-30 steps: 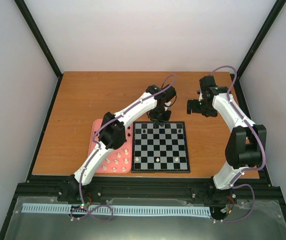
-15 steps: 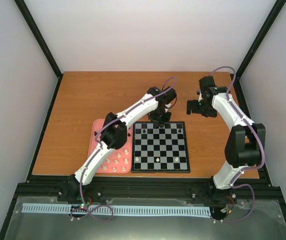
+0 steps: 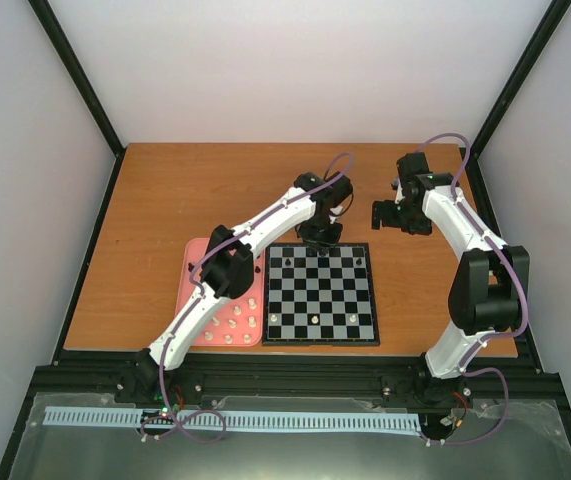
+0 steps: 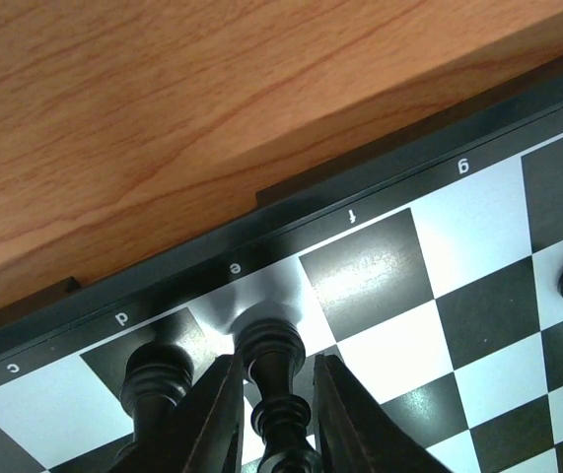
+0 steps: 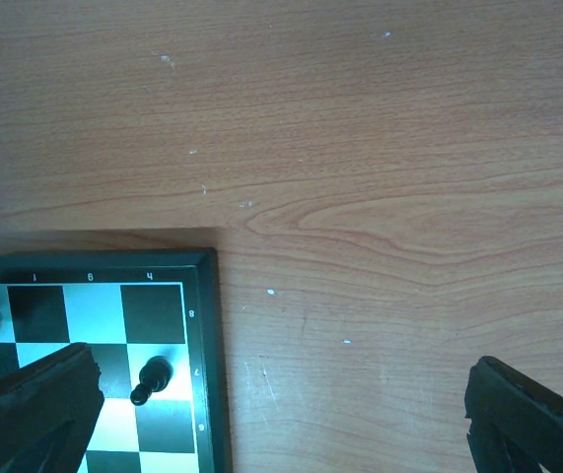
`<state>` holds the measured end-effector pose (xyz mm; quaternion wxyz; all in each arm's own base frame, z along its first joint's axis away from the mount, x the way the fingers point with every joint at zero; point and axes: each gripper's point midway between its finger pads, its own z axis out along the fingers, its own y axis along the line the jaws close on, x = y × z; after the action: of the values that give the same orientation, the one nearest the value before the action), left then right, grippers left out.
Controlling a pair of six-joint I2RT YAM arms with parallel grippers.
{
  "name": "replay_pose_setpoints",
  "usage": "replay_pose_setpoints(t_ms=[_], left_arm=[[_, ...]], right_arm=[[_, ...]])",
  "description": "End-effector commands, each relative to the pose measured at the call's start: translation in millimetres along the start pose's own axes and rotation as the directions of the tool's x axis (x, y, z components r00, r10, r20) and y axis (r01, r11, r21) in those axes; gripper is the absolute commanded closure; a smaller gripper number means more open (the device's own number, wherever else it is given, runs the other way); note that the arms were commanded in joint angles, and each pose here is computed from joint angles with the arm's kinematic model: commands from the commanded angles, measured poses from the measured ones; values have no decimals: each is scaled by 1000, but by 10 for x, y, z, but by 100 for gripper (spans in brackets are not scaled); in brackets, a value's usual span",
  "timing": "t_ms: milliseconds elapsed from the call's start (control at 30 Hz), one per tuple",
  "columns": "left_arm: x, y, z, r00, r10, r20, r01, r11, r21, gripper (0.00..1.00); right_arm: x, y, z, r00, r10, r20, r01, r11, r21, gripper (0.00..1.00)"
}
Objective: Set up the chess pieces on the board
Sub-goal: Place the chess piece on the chessboard.
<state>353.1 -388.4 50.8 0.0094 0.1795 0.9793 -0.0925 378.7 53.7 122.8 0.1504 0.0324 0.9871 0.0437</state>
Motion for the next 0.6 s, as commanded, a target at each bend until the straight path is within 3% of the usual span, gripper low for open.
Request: replay_pose_setpoints(t_ms=[0,233,433,567], left_arm=[[-107,-63,-61,999,15,44,-16,1000,15,77],[-135,-63,-94,998,17,59,-18,1000,12,73],[-162,-69,-149,997,22,74,-23,1000,15,54],[-207,-86,-294,994,28,110,-30,999,21,49]], right_arm=[[-45,-24,12,1000,-5,7,5,1000,-2,0],[-46,8,-1,1000,-12,9,12,1000,-21,0],[-58,50,-26,1000,-19,14,20,999,-43,0],[-68,63,-45,1000,-21,21,22,998,-51,0]])
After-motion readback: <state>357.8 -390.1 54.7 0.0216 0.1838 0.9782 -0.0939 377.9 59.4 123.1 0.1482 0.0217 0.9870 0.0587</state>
